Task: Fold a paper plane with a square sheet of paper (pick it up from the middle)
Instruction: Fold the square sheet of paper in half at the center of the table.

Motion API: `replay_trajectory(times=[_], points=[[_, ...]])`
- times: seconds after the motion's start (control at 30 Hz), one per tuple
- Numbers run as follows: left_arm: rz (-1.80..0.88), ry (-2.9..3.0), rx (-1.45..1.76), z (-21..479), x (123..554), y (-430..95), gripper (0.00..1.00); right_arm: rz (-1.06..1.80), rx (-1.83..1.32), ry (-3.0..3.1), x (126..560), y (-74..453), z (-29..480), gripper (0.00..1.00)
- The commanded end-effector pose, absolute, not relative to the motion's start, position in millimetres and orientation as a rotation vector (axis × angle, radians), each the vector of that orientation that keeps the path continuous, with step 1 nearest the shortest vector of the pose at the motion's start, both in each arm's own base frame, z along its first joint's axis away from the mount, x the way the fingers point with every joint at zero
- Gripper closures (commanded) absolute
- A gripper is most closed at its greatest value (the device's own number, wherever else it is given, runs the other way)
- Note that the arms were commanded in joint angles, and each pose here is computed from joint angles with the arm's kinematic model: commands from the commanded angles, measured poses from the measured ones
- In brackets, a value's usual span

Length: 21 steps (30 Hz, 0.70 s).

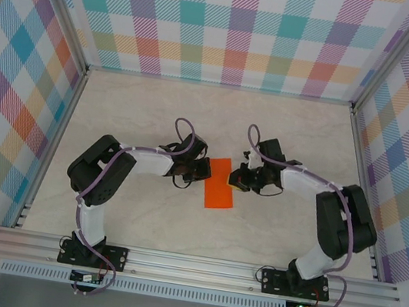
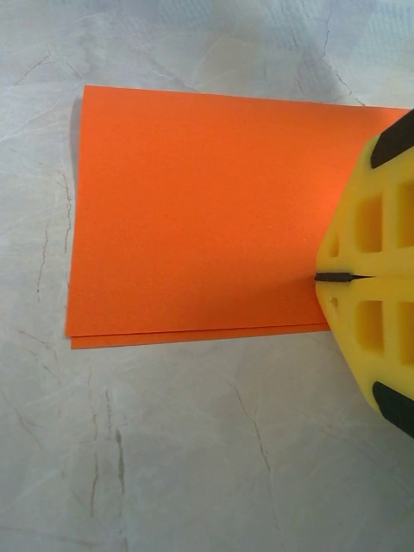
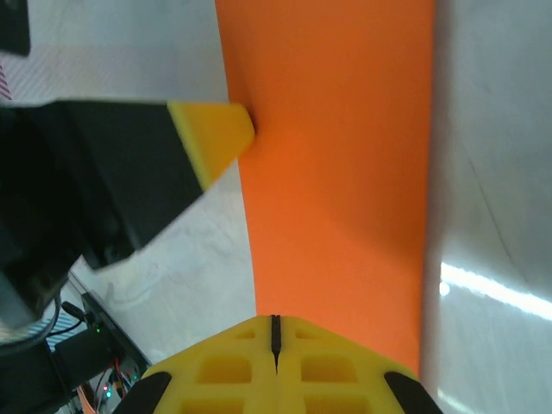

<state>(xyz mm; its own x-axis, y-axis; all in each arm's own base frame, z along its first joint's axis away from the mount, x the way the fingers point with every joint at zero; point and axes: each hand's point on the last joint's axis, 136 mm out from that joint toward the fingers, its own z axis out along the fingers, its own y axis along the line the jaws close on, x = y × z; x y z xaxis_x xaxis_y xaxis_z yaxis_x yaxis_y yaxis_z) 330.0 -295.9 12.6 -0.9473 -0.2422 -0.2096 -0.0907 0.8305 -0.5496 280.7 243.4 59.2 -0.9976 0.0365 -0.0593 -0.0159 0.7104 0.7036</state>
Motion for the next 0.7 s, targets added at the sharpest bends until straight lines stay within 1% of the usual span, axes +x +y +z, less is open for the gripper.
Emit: replay_trajectory(times=[0.0, 0.17, 0.37, 0.53, 0.67], points=[[-0.16, 3.113, -0.352, -76, 247, -201, 1.0, 1.246, 0.022, 2.837, 289, 257, 49, 1.0], [-0.152, 3.117, -0.353, -77, 246, -201, 1.0, 1.254, 0.032, 2.873, 287, 258, 28, 1.0], [-0.127, 3.123, -0.36, -79, 243, -197, 1.0, 1.107, 0.054, 2.995, 252, 231, 2, 1.0], [-0.113, 3.123, -0.362, -81, 242, -195, 1.0, 0.962, 0.137, 3.112, 218, 200, -18, 1.0], [-0.111, 3.125, -0.36, -82, 242, -194, 1.0, 0.885, 0.161, 3.12, 211, 186, -15, 1.0]])
